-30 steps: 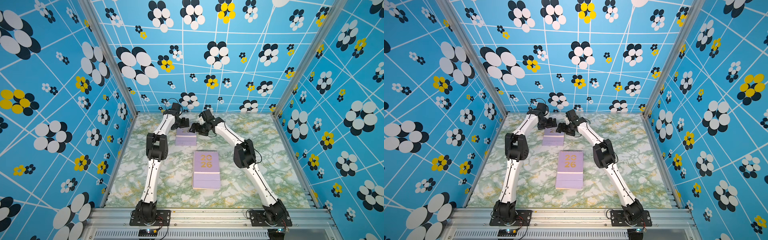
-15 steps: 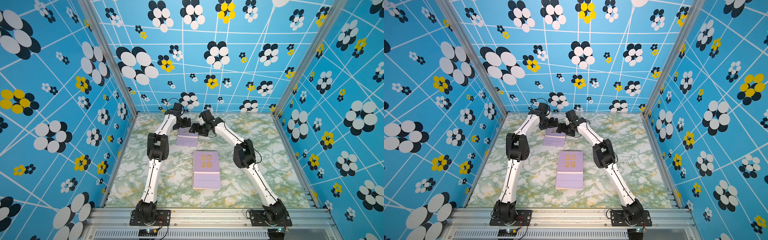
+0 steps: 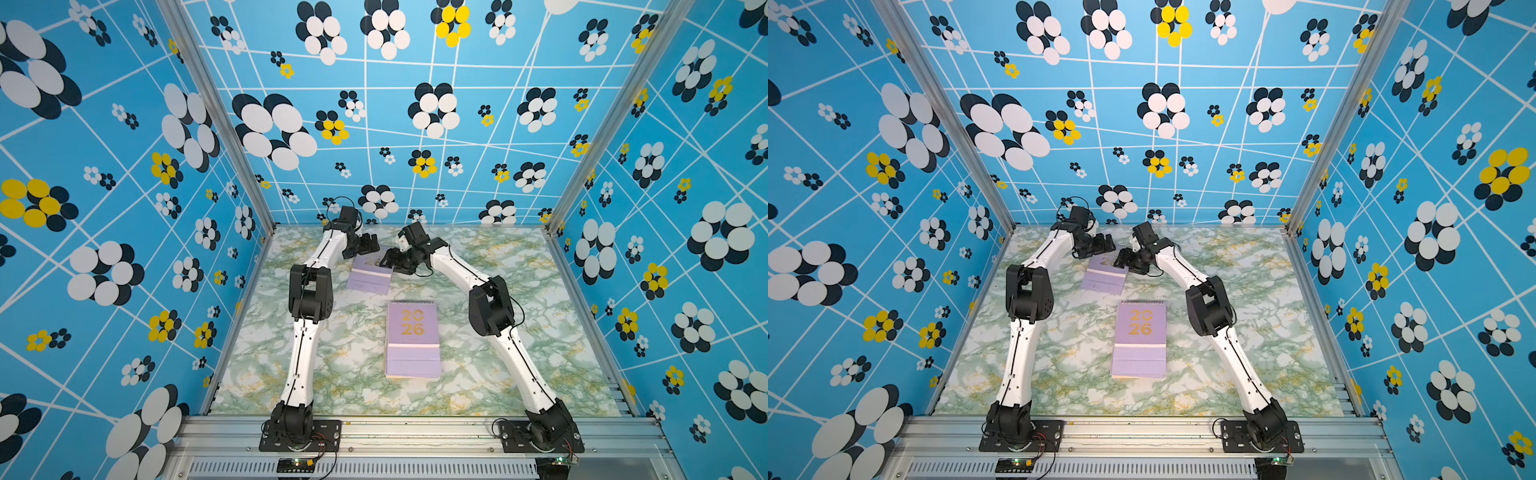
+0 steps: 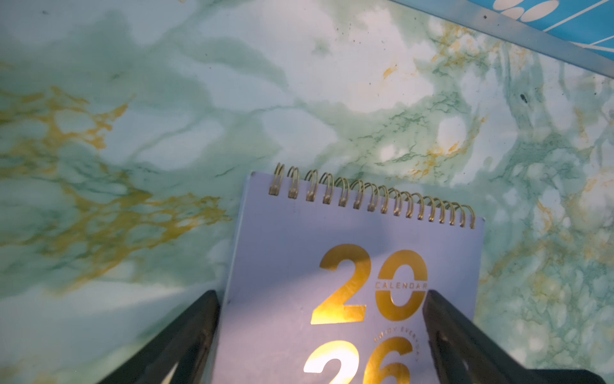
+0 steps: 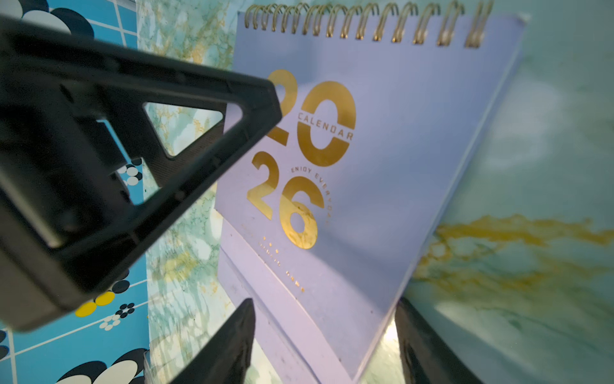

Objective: Stack the calendars
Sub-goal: Pick up the calendar at the center of the board.

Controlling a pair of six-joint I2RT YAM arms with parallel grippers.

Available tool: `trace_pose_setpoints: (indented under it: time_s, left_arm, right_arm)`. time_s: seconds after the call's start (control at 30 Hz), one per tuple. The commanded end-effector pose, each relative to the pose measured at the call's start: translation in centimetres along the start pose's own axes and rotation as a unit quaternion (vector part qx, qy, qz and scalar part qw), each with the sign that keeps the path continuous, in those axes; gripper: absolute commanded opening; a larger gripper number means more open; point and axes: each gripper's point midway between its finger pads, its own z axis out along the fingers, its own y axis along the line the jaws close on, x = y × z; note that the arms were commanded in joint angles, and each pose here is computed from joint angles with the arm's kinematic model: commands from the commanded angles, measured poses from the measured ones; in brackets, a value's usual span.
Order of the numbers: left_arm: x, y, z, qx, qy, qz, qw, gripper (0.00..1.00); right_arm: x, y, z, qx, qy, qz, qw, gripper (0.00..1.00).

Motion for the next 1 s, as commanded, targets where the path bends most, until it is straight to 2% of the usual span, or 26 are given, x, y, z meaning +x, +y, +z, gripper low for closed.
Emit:
trace_pose_setpoints:
  time_s: [0.0,0.47,0.97]
  left_arm:
    - [1.8,-1.0,-0.5,0.025,0.034,-0.012,0.999,0.97]
    - [1.3,-1.0,-1.7,0.054,0.02,-0.017,0.998,0.97]
    - [1.1,-2.0,-3.0,0.113,-0.001,-0.018,0.993,0.96]
  right_arm:
    - [-1.6,4.8,-2.3,-0.059,-0.03,-0.033,0.997,0.64]
    - [-2.8,6.3,-4.2,-0.078,-0.069,-0.047,0.993,0.58]
    - [-2.9,6.4,-4.0,-0.084,-0.071,-0.04,0.993,0.52]
